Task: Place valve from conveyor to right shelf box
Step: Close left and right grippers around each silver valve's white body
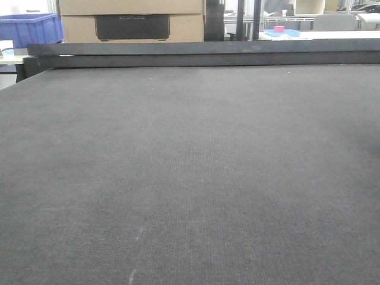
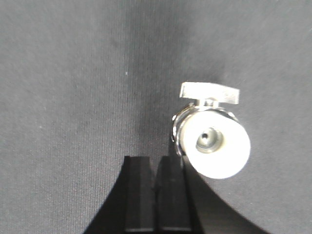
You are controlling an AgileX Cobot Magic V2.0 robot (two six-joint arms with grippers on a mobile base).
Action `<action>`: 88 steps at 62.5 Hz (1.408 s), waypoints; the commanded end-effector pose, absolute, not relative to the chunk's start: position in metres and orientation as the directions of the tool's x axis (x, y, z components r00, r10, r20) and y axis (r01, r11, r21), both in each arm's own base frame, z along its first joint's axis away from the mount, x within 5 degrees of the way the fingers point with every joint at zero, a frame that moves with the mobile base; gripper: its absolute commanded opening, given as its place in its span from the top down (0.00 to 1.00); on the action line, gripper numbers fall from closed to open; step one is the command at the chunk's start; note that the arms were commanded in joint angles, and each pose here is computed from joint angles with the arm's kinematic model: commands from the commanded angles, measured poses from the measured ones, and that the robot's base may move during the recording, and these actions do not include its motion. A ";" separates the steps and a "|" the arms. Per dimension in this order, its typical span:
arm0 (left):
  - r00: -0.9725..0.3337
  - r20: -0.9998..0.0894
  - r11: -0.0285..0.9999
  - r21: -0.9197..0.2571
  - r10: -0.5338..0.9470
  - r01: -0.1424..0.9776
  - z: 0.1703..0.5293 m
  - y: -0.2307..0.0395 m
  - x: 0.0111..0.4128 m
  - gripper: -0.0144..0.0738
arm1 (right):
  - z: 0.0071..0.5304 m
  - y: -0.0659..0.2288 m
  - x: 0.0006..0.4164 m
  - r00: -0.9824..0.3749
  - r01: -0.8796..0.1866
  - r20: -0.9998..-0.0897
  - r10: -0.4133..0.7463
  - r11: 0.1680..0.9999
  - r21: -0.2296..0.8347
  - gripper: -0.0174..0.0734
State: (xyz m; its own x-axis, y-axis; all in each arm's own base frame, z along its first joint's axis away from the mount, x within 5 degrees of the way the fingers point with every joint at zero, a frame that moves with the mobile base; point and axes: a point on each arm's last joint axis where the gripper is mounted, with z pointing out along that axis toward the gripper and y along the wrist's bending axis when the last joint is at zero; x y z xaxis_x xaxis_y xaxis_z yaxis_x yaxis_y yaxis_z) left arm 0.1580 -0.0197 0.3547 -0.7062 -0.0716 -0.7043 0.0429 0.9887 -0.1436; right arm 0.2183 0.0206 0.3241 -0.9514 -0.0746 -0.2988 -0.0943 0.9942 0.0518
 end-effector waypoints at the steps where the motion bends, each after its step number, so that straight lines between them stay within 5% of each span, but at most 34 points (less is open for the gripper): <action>1: -0.696 -0.713 0.986 -0.159 -0.087 0.039 0.358 -0.020 0.159 0.96 | 0.323 0.018 0.222 -0.954 -0.096 -0.289 -0.081 0.995 0.036 0.93; 9: -0.696 -0.713 0.986 -0.159 -0.087 0.039 0.358 -0.020 0.159 0.96 | 0.322 0.018 0.223 -0.955 -0.095 -0.285 -0.081 0.995 0.036 0.67; 15: -0.692 -0.716 0.986 -0.159 -0.088 0.039 0.359 -0.020 0.159 0.96 | 0.322 0.018 0.224 -0.953 -0.095 -0.293 -0.081 0.995 0.036 0.37; 22: -0.683 -0.725 0.986 -0.160 -0.090 0.040 0.359 -0.020 0.160 0.96 | 0.322 0.014 0.225 -0.950 -0.098 -0.298 -0.097 0.995 -0.011 0.21; 38: -0.681 -0.727 0.986 -0.160 -0.090 0.040 0.360 -0.020 0.160 0.96 | 0.319 -0.010 0.227 -0.963 -0.026 -0.266 -0.040 0.998 -0.053 0.21; 48: -0.681 -0.727 0.986 -0.160 -0.090 0.040 0.360 -0.020 0.160 0.96 | 0.311 -0.005 0.234 -0.967 -0.055 -0.248 -0.050 0.998 0.013 0.21; 88: -0.685 -0.723 0.986 -0.160 -0.089 0.040 0.359 -0.020 0.160 0.96 | 0.272 -0.010 0.265 -0.988 -0.057 -0.143 -0.057 0.998 -0.005 0.21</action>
State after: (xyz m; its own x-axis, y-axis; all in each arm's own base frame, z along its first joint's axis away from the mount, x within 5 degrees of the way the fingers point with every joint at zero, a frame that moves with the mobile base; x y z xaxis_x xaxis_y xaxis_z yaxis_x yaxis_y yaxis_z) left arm 0.1589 -0.0199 0.3557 -0.6954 -0.0746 -0.7148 0.0439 0.9883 -0.1459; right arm 0.2613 -0.0065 0.2742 -0.9888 -0.0472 -0.1415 -0.0492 0.9987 0.0107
